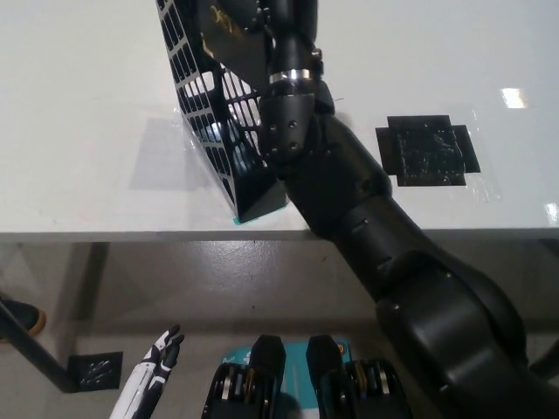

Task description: A notebook is kept standing on the table on the right hand side and a black shelf is kept on the left hand side and the robot uses its right hand to grab the notebook and places it in the shelf

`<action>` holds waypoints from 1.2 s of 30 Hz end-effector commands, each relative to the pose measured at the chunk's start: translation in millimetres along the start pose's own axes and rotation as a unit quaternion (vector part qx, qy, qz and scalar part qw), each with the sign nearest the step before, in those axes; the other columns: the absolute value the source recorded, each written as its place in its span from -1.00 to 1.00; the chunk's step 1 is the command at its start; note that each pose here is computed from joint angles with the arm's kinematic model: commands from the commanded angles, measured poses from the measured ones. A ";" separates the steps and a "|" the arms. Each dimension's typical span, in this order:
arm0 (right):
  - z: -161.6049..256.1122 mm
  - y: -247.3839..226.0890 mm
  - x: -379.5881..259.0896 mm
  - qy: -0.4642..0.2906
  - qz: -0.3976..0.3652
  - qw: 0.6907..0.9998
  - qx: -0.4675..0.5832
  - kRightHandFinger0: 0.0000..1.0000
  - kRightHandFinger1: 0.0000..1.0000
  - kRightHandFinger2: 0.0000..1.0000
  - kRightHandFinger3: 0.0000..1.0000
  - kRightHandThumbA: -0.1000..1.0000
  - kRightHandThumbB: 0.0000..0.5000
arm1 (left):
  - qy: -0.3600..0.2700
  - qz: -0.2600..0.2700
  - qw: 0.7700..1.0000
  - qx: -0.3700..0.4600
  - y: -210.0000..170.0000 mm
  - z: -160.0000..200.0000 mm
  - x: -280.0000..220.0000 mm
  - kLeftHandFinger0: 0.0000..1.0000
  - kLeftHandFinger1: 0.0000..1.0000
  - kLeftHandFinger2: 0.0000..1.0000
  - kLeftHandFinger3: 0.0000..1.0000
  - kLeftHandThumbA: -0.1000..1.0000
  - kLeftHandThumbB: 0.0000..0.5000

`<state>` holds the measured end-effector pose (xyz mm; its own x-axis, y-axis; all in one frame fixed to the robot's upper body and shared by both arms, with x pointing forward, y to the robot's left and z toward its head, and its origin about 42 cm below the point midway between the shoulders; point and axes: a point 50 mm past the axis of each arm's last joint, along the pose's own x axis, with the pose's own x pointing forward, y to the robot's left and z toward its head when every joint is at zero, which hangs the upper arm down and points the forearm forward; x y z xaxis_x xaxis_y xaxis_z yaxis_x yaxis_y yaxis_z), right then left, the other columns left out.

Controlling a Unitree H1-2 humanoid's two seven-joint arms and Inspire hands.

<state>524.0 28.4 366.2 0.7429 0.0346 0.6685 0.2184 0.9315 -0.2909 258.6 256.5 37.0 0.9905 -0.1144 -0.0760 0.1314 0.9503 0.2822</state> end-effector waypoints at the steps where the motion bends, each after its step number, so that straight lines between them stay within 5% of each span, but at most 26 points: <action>1: 46.4 10.5 25.2 -0.051 -0.016 0.997 0.048 -1.00 -0.92 0.23 0.07 -1.00 -0.68 | -0.030 -0.004 1.000 0.007 5.3 15.1 5.8 1.00 1.00 1.00 1.00 1.00 -0.62; 4: 36.3 15.4 17.4 -0.029 -0.014 0.999 0.031 -1.00 -0.64 0.44 0.40 -1.00 -0.48 | -0.030 -0.005 1.000 0.006 5.8 18.2 7.3 1.00 1.00 1.00 1.00 1.00 -0.66; 6: 27.1 19.7 12.3 -0.001 0.014 1.000 0.005 -0.39 0.16 1.00 1.00 -0.26 -0.16 | -0.034 -0.006 0.999 0.008 6.1 19.1 8.0 1.00 1.00 1.00 1.00 1.00 -0.60; 7: 21.6 21.8 9.3 0.011 0.036 0.999 -0.004 -0.10 0.49 1.00 1.00 0.06 -0.09 | -0.035 -0.007 0.999 0.006 6.8 19.3 8.7 1.00 1.00 1.00 1.00 1.00 -0.59; 9: 13.4 23.7 4.2 0.025 0.062 0.998 0.000 0.13 0.78 1.00 1.00 0.27 -0.02 | -0.037 -0.005 0.999 0.003 6.5 20.4 8.8 1.00 1.00 1.00 1.00 1.00 -0.55; 10: 9.0 23.7 1.9 0.029 0.076 0.997 0.006 0.64 1.00 1.00 1.00 0.35 -0.04 | -0.037 -0.004 0.999 0.003 7.1 21.9 9.3 1.00 1.00 1.00 1.00 1.00 -0.52; 11: 8.8 23.7 2.0 0.029 0.080 0.996 0.008 1.00 1.00 1.00 1.00 0.37 -0.04 | -0.036 -0.004 0.999 0.003 7.7 22.5 9.6 1.00 1.00 1.00 1.00 1.00 -0.51; 20: -5.8 22.2 -4.5 0.043 0.122 0.991 -0.026 1.00 1.00 1.00 1.00 0.98 0.11 | -0.036 -0.005 0.999 0.007 8.2 19.3 8.5 1.00 1.00 1.00 1.00 1.00 -0.63; 25: -9.1 17.5 -2.7 0.041 0.123 0.991 -0.029 1.00 1.00 1.00 1.00 1.00 0.28 | -0.038 -0.004 0.999 0.013 7.2 17.6 10.0 1.00 1.00 1.00 1.00 1.00 -0.68; 31: -3.3 -1.1 10.6 0.000 0.091 0.996 -0.026 1.00 1.00 1.00 1.00 1.00 0.18 | -0.028 -0.006 1.000 0.011 5.8 15.7 7.0 1.00 1.00 1.00 1.00 1.00 -0.51; 36: 38.5 -75.4 34.3 -0.107 0.031 0.994 0.004 1.00 1.00 1.00 1.00 1.00 0.20 | -0.034 -0.012 0.999 0.005 9.0 18.7 8.2 1.00 1.00 1.00 1.00 1.00 -0.76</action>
<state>528.4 16.9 352.0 0.7809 0.1676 0.6018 0.1136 0.9091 -0.4007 264.8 254.3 46.3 0.9902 -0.1296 -0.0524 0.1391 0.9495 0.2813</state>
